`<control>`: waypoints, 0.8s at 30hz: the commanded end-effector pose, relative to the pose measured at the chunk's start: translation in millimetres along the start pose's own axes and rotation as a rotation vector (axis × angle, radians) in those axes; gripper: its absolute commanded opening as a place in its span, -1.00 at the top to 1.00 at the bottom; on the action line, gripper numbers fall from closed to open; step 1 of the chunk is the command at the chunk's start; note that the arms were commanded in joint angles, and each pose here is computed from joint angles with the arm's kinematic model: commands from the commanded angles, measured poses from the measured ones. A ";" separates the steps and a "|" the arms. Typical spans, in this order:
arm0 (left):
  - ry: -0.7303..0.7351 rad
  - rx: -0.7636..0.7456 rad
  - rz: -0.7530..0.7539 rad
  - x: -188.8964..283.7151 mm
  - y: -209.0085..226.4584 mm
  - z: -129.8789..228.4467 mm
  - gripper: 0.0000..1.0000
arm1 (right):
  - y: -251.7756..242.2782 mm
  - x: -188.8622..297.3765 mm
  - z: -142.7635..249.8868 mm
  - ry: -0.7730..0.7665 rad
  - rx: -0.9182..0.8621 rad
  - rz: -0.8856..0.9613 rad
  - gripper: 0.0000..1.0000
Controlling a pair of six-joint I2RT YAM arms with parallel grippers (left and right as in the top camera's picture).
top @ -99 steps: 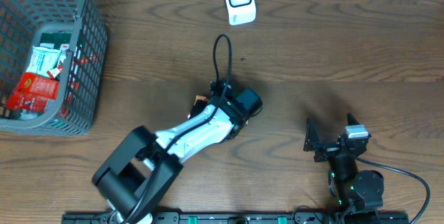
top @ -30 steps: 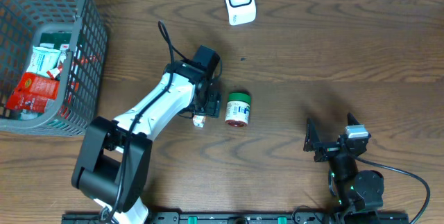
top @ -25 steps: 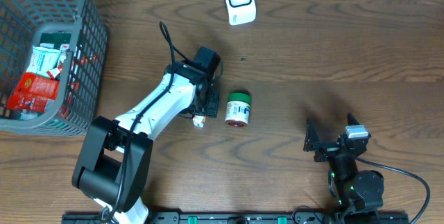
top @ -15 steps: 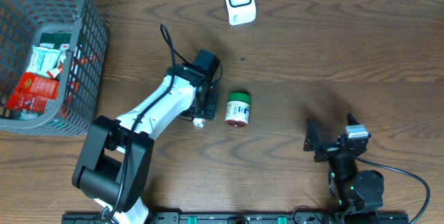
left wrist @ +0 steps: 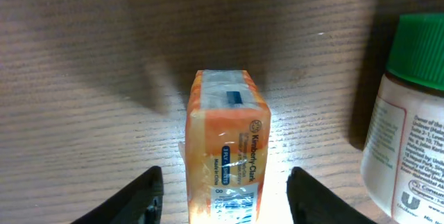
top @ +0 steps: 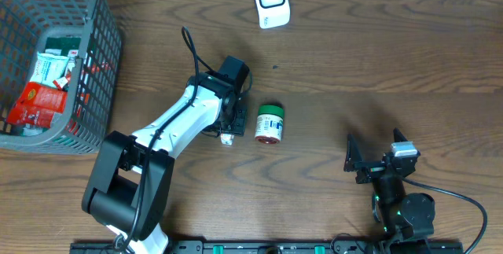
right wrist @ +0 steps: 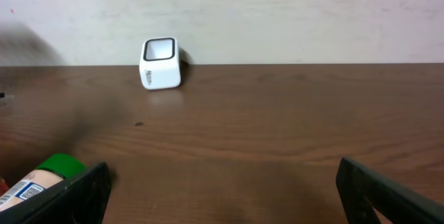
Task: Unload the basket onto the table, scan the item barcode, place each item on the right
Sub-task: 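Lower the tissue pack and stand it upright left of the jar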
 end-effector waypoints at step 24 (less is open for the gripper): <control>0.065 0.001 -0.034 -21.1 -8.6 6.7 -0.03 | -1.6 0.0 0.6 0.002 0.012 0.008 -0.99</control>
Point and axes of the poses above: each gripper's point midway between its finger pads, its own x axis back along the fingers, its own y axis along the line the jaws close on, z = x × y, the point moved 5 cm from there along x, back along the fingers, and after that the axes turned 11 degrees about -x, right-handed, at the moved point
